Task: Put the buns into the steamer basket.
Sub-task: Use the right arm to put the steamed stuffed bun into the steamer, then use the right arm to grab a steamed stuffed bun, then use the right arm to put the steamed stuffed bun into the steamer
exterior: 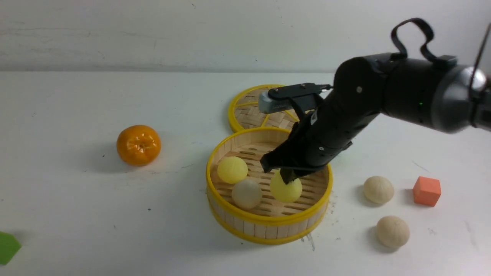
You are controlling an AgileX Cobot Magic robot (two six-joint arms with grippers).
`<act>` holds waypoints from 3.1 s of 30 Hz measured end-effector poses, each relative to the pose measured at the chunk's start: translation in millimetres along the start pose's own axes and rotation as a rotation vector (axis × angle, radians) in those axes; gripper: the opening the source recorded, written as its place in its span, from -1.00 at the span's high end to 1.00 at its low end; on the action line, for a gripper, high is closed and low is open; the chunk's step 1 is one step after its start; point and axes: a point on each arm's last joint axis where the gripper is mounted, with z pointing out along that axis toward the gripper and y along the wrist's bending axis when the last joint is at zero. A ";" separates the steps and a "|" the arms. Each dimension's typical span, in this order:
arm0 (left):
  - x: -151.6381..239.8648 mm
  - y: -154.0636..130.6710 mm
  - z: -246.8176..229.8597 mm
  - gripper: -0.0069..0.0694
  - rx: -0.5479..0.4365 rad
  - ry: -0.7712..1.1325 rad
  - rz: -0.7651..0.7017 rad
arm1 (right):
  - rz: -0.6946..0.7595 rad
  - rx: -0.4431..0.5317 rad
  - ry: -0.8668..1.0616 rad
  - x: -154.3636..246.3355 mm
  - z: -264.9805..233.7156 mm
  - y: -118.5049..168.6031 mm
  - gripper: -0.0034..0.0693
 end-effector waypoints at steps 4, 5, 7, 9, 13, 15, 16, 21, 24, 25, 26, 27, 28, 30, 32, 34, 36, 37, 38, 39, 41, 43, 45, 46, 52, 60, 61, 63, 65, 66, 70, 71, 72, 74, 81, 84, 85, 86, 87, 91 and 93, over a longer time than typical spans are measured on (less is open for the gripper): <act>0.0 0.0 0.0 0.72 0.000 0.000 0.000 | 0.019 0.004 0.043 -0.7 21.2 -3.0 0.77; 0.0 0.0 0.0 0.72 0.000 0.000 0.000 | 0.020 0.005 0.049 -0.4 23.8 -3.4 0.70; 0.0 0.0 0.0 0.72 0.000 0.000 0.000 | 0.020 0.004 0.047 -1.2 23.6 -3.3 0.50; 0.0 0.0 0.0 0.72 0.000 0.000 0.000 | 0.033 0.004 0.037 -2.7 19.6 -2.5 0.26; 0.0 0.0 0.0 0.70 0.000 0.000 0.000 | 0.043 -0.002 0.027 -3.1 -8.4 2.3 -0.39; 0.0 0.0 0.0 0.69 0.000 0.000 0.000 | 0.024 0.003 0.008 -3.1 -31.5 5.1 -0.53; 0.0 0.0 0.0 0.69 0.000 0.000 0.000 | 0.022 0.004 0.012 -2.4 -34.4 5.3 -0.54; 0.0 0.0 0.0 0.67 0.000 0.000 -0.001 | 0.034 0.170 -0.006 21.4 -102.9 -9.6 -0.45; 0.0 0.0 0.0 0.67 0.000 0.000 -0.001 | 0.170 0.297 0.052 51.6 -108.2 -44.8 -0.26; 0.0 0.0 0.0 0.67 0.000 0.000 -0.001 | 0.247 0.338 0.087 67.9 -103.4 -63.6 -0.13; 0.0 0.0 0.0 0.67 0.000 0.000 -0.001 | 0.257 0.342 0.092 70.2 -102.2 -66.1 -0.10; 0.0 0.0 0.0 0.67 0.000 0.000 -0.001 | 0.333 0.361 0.127 87.2 -90.9 -85.2 0.05; 0.0 0.0 0.0 0.67 0.000 0.000 -0.001 | 0.356 0.357 0.131 92.8 -85.8 -91.1 0.10; 0.0 0.0 0.0 0.67 0.000 0.000 -0.001 | 0.398 0.336 0.113 100.5 -76.7 -100.5 0.18; 0.0 0.0 0.0 0.67 0.000 0.000 -0.001 | 0.415 0.315 0.090 101.2 -74.4 -103.2 0.21; 0.0 0.0 0.0 0.66 0.000 0.000 -0.001 | 0.428 0.289 0.051 98.6 -70.2 -107.3 0.21; 0.0 0.0 0.0 0.66 0.000 0.000 -0.001 | 0.431 0.280 0.044 97.5 -65.4 -109.9 0.19; 0.0 0.0 0.0 0.66 0.000 0.000 -0.001 | 0.432 0.275 0.050 97.4 -62.1 -110.6 0.17; 0.0 0.0 0.0 0.66 0.000 0.000 -0.001 | 0.434 0.271 0.059 97.5 -58.1 -111.3 0.16; 0.0 0.0 0.0 0.66 0.000 0.000 -0.001 | 0.436 0.264 0.071 97.7 -52.6 -112.2 0.15; 0.0 0.0 0.0 0.66 0.000 0.000 -0.001 | 0.435 0.253 0.082 97.6 -45.8 -113.0 0.15; 0.0 0.0 0.0 0.66 0.000 0.000 -0.001 | 0.439 0.243 0.083 97.0 -40.3 -113.7 0.15; 0.0 0.0 0.0 0.66 0.000 0.000 -0.001 | 0.445 0.237 0.082 96.6 -37.8 -113.8 0.15; 0.0 0.0 0.0 0.66 0.000 0.000 -0.001 | 0.449 0.233 0.079 96.3 -36.5 -113.8 0.15; 0.0 0.0 0.0 0.63 0.000 0.000 -0.001 | 0.445 0.233 0.086 96.4 -30.6 -115.4 0.15; 0.0 0.0 0.0 0.61 0.000 0.000 -0.001 | 0.437 0.241 0.100 97.2 -19.2 -119.4 0.21; 0.0 0.0 0.0 0.61 0.000 0.000 -0.001 | 0.437 0.241 0.100 97.2 -19.2 -119.4 0.22; 0.0 0.0 0.0 0.61 0.000 0.000 -0.001 | 0.437 0.241 0.100 97.2 -19.2 -119.4 0.31; 0.0 0.0 0.0 0.61 0.000 0.000 -0.001 | 0.434 0.241 0.106 97.7 -19.2 -119.2 0.38; 0.0 0.0 0.0 0.61 0.000 0.000 -0.001 | 0.432 0.241 0.106 97.7 -19.2 -119.2 0.40; 0.0 0.0 0.0 0.60 0.000 0.000 -0.001 | 0.401 0.238 0.133 99.6 -19.6 -118.7 0.77; 0.0 0.0 0.0 0.60 0.000 0.000 -0.001 | 0.400 0.238 0.135 99.6 -19.7 -118.7 0.77; 0.0 0.0 0.0 0.60 0.000 0.000 -0.001 | 0.399 0.237 0.149 99.6 -22.0 -117.9 0.87; 0.0 0.0 0.0 0.60 0.000 0.000 -0.001 | 0.396 0.236 0.156 98.6 -25.6 -116.9 0.90; 0.0 0.0 0.0 0.58 0.000 0.000 -0.001 | 0.263 0.131 0.032 55.3 -66.8 -67.6 0.90; 0.0 0.0 0.0 0.58 0.000 0.000 -0.001 | 0.200 0.061 -0.071 24.6 -74.4 -40.4 0.90; 0.0 0.0 0.0 0.57 0.000 0.000 -0.001 | 0.191 0.051 -0.095 14.1 -72.4 -37.2 0.90; 0.0 0.0 0.0 0.57 0.000 0.000 -0.001 | 0.190 0.050 -0.099 8.9 -68.5 -37.4 0.90; 0.0 0.0 0.0 0.57 0.000 0.000 -0.001 | 0.188 0.050 -0.099 3.1 -62.4 -38.5 0.90; 0.0 0.0 0.0 0.56 0.000 0.000 -0.001 | 0.188 0.056 -0.076 -8.9 -39.2 -43.1 0.90; 0.0 0.0 0.0 0.55 0.000 0.000 -0.001 | 0.193 0.060 -0.049 -14.5 -18.9 -47.1 0.89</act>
